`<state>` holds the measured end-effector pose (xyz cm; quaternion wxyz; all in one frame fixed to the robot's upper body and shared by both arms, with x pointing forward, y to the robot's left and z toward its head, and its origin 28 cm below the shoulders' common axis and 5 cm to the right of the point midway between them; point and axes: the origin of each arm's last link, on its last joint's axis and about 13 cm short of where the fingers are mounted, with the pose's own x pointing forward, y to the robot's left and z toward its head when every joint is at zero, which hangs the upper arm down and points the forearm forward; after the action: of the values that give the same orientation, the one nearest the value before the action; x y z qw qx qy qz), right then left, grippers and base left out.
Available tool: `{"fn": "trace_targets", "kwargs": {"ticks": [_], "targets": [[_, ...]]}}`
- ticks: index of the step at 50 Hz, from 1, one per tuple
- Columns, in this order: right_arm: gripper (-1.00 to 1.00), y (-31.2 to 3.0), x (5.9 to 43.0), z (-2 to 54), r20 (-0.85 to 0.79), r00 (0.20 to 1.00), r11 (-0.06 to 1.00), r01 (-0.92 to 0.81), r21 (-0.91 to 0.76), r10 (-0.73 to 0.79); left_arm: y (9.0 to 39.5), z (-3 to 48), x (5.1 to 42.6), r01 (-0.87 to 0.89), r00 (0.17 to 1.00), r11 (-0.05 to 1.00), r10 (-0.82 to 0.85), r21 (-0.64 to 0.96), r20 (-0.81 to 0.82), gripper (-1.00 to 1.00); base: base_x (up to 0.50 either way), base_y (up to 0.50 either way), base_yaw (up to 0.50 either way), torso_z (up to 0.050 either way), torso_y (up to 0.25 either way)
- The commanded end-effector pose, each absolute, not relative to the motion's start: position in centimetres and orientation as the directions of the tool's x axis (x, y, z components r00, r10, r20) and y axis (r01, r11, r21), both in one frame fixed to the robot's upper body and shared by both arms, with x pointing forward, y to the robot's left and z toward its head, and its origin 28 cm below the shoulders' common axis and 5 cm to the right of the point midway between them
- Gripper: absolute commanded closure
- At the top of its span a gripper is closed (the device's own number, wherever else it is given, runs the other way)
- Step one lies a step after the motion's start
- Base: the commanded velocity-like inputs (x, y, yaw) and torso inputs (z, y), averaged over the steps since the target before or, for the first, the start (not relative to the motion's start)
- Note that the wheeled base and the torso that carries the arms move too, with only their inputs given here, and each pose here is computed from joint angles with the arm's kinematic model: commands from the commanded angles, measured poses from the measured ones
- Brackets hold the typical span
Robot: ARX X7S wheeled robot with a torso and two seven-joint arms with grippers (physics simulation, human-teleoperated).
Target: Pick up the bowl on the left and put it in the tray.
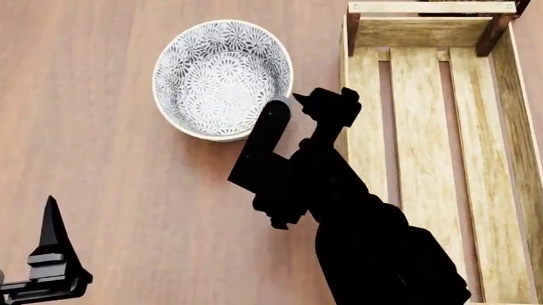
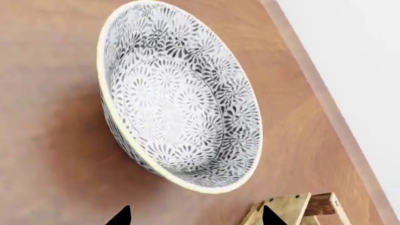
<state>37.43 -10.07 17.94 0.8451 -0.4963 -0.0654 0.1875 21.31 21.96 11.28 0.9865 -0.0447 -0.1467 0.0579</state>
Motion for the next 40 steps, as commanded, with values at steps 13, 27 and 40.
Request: {"fn": "trace_targets", "kwargs": {"ticks": [13,27,40], "targets": [[-1.00,-8.5,42.6,18.5,-0.174,0.901,0.241,-0.286,-0.927,0.396,22.5,10.6,21.4,-0.086,0.955,0.991,0.112,-0.104,0.273,-1.00,0.00,0.00,0.00,0.000,0.000],[-1.00,-7.6,43.0,17.5,-0.186,0.899,0.157,-0.266,-0.951,0.396,22.8,10.4,21.6,-0.091,0.958,0.990,0.115,-0.105,0.264,-1.00,0.00,0.00,0.00,0.000,0.000],[1.00,-7.0,43.0,17.6,-0.157,0.898,0.164,-0.242,-0.956,0.411,22.8,10.6,21.5,-0.089,0.957,0.990,0.114,-0.105,0.267,-1.00,0.00,0.00,0.00,0.000,0.000]]}}
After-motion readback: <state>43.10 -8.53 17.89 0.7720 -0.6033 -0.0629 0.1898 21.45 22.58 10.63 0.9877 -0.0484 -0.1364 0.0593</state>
